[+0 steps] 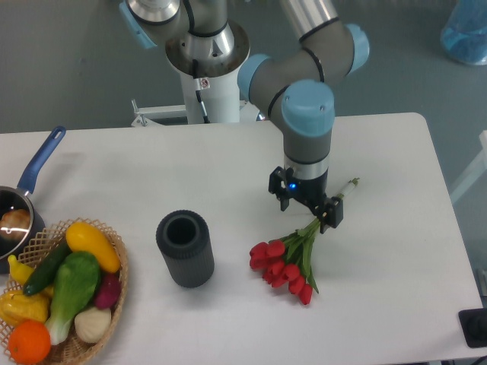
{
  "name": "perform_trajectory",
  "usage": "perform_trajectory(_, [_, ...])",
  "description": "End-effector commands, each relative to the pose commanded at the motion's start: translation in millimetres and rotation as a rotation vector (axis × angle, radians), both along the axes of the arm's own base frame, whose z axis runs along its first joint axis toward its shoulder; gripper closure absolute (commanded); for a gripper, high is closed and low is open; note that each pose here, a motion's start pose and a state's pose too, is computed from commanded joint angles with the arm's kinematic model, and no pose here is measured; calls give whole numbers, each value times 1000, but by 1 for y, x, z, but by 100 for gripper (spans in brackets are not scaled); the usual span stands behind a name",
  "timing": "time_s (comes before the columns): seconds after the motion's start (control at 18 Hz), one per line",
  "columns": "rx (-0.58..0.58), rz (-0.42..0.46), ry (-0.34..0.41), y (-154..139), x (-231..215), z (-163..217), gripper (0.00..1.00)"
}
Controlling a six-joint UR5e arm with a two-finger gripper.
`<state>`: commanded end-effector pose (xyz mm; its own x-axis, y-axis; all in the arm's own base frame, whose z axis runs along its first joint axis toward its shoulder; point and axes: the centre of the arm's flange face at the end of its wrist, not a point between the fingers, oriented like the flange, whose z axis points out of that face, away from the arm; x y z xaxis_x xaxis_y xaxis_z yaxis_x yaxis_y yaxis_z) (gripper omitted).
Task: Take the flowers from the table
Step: 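Lower the gripper onto the tulip stems near the blooms and close it, then lift the gripped tulip bunch up off the table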
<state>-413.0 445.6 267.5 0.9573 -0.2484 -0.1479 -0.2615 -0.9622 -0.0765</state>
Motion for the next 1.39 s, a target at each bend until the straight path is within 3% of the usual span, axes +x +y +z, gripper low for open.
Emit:
perform_trajectory(0.61, [-30, -7, -39, 17, -12, -65, 0])
perform_trajectory(0.83, [-33, -20, -43, 23, -9, -70, 0])
perform_trajectory(0.89, [-33, -20, -43, 23, -9, -70, 4])
perform_trajectory(0.94, [-33, -20, -43, 23, -9, -70, 18])
perform_trajectory(1.11, [-33, -18, -43, 23, -7, -69, 78])
perform_trajectory(1.17, [-32, -17, -42, 22, -7, -67, 89])
perform_trajectory(1.33, [-31, -13, -38, 19, -5, -62, 91])
perform_trajectory(1.39, [-23, -10, -26, 19, -4, -53, 96])
